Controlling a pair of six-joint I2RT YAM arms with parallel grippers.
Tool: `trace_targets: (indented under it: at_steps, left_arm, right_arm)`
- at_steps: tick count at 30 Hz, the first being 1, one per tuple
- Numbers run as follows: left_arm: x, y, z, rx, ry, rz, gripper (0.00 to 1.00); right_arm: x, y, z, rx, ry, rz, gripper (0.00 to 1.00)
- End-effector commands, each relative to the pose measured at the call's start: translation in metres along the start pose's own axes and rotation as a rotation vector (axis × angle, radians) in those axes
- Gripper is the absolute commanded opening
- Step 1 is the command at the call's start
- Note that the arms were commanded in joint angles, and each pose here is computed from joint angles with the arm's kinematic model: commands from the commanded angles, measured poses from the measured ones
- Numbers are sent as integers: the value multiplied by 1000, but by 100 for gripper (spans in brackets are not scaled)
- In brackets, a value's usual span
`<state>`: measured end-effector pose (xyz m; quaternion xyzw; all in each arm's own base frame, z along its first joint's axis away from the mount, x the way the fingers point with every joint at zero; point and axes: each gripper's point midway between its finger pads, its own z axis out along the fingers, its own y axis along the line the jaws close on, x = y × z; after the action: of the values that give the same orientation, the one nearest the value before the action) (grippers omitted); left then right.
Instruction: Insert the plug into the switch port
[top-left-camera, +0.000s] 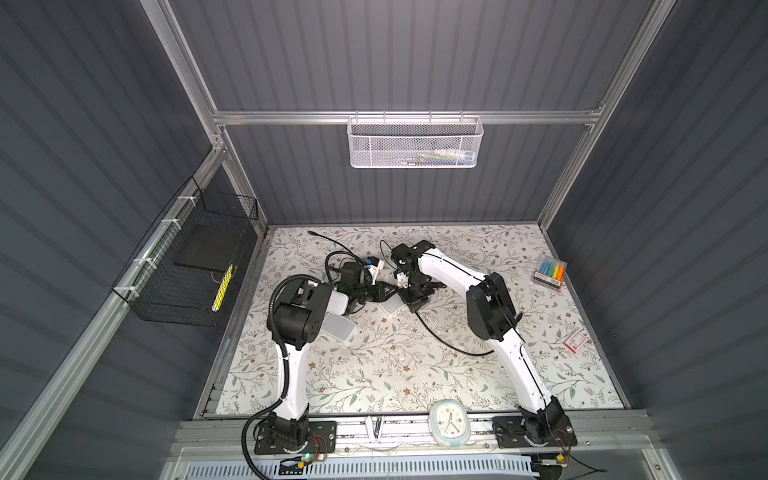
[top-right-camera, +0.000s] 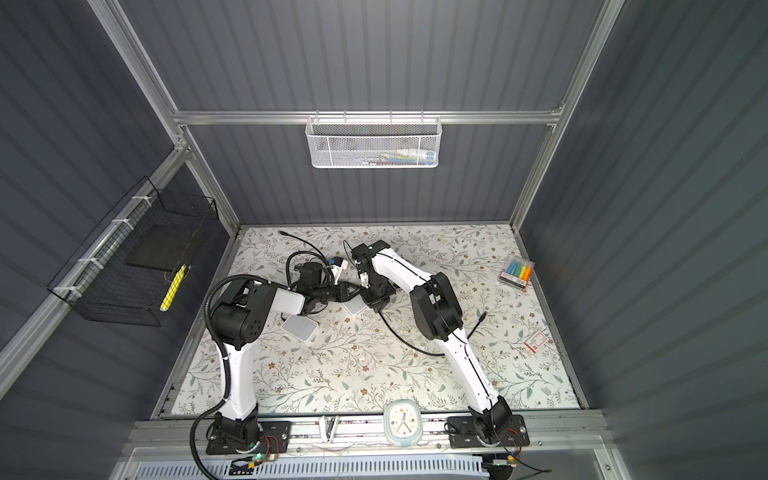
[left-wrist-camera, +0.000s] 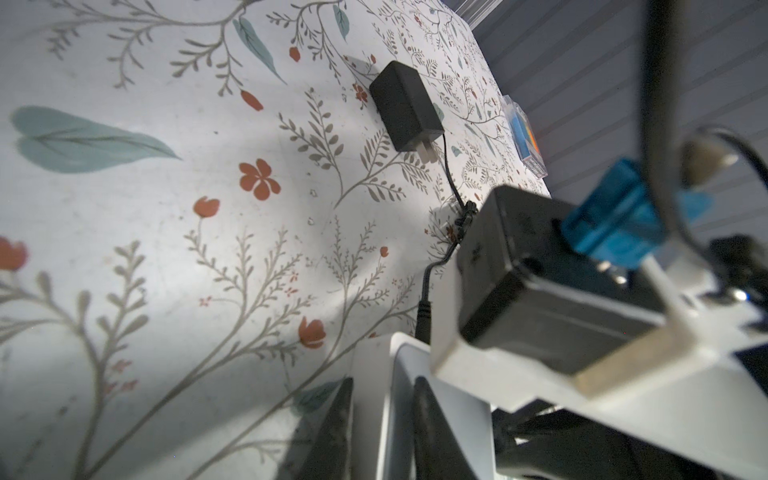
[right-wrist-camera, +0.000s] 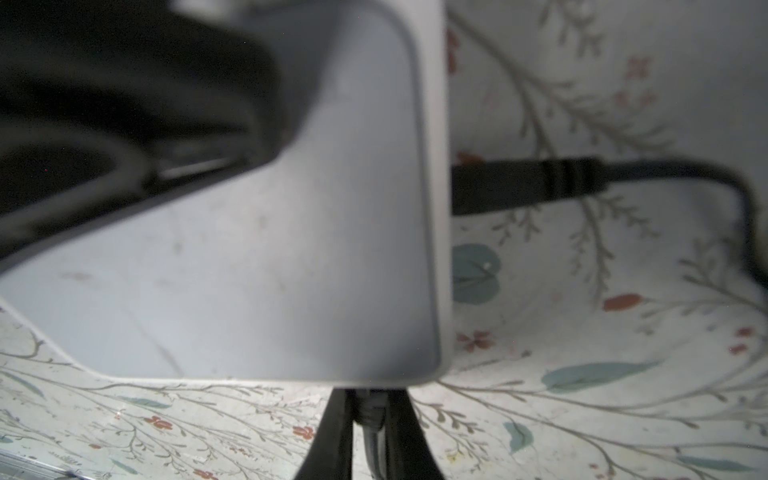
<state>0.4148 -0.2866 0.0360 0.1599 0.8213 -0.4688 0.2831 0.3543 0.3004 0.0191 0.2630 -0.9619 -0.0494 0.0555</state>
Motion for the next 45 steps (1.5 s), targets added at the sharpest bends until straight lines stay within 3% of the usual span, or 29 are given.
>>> trace_targets:
  at_steps: [1, 17, 45]
  left_arm:
    - [104, -45, 14, 188, 325, -189, 24]
    - [114, -62, 22, 319, 352, -174, 24]
    - [146, -80, 28, 401, 425, -182, 24]
  right_arm:
    - [-102, 23, -26, -100, -416, -57, 0]
    - [-109, 26, -36, -97, -438, -164, 0]
    - [-141, 29, -46, -142, -531, -85, 0]
